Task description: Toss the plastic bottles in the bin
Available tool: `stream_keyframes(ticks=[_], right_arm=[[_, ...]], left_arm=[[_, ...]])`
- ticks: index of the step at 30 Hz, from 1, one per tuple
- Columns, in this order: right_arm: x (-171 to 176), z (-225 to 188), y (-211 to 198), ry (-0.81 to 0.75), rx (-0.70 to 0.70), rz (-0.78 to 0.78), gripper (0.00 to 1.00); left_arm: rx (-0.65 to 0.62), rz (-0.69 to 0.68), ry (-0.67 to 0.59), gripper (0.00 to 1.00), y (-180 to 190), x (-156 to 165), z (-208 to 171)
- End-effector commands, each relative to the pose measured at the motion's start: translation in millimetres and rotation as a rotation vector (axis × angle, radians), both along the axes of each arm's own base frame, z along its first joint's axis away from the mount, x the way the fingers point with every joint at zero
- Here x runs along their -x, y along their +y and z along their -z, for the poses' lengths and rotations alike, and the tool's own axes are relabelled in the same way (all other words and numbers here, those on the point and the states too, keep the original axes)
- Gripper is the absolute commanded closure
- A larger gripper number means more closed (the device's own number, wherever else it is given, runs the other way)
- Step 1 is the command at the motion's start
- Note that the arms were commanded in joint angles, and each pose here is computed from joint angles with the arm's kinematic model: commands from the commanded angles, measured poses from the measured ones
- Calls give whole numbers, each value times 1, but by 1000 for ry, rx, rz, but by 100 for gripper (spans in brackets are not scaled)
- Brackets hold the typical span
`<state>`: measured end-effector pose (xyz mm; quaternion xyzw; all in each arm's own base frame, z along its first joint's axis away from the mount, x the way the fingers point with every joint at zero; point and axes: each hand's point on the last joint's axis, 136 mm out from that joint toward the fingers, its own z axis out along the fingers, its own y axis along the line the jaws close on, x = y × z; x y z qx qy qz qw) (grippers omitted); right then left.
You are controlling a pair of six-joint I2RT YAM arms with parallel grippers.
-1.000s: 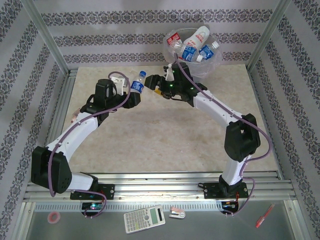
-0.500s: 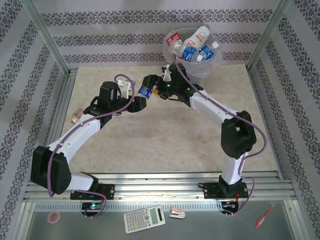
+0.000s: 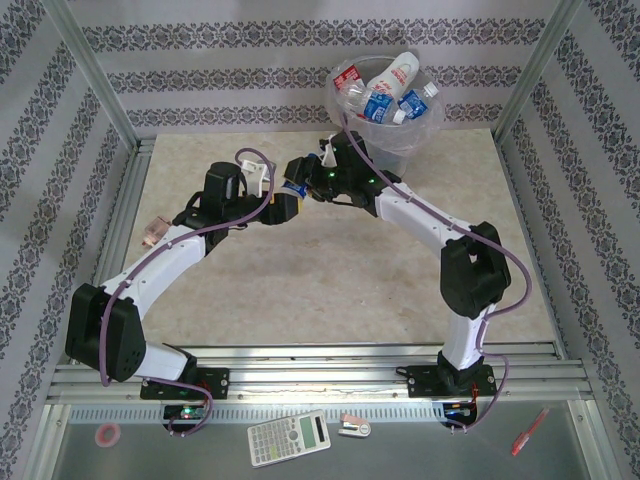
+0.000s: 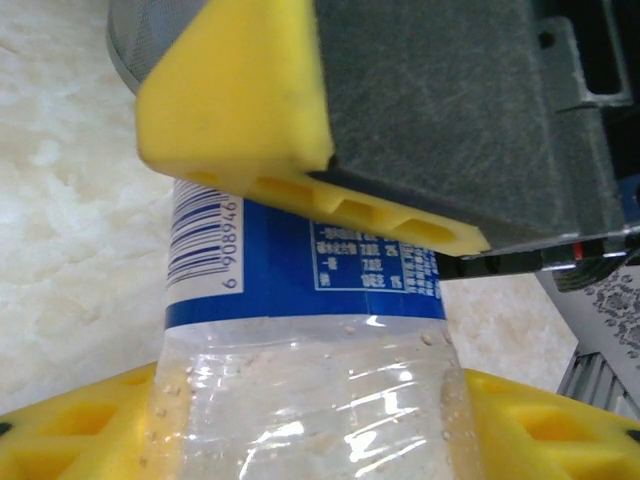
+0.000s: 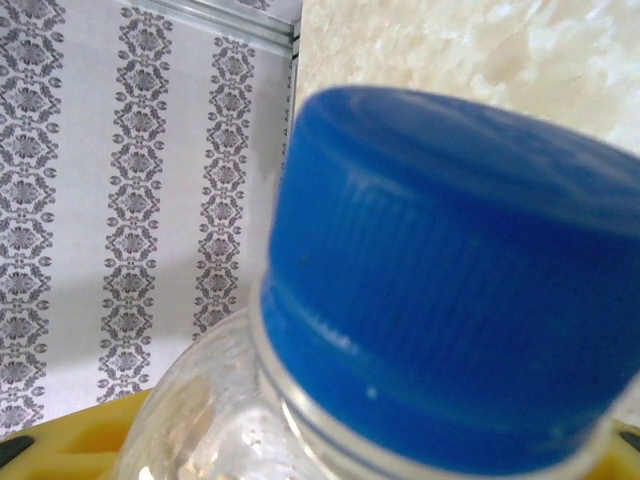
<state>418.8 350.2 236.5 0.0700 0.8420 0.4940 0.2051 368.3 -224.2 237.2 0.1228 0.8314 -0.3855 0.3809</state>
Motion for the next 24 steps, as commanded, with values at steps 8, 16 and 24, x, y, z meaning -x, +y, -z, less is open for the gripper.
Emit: stream_keyframes(ticks=[8,16,24], right_arm=[[12,-33,-58,-25,65,147,58],[24,-49,-176,-21,242,356,58],[28,-66,-312,-2,325,621,58]], left_arm=[[173,86,-118,0,-24,-7,-66],[279,35,-167,0,-5,-17,-111],[263,-22,-160,0,9,-33,-107]])
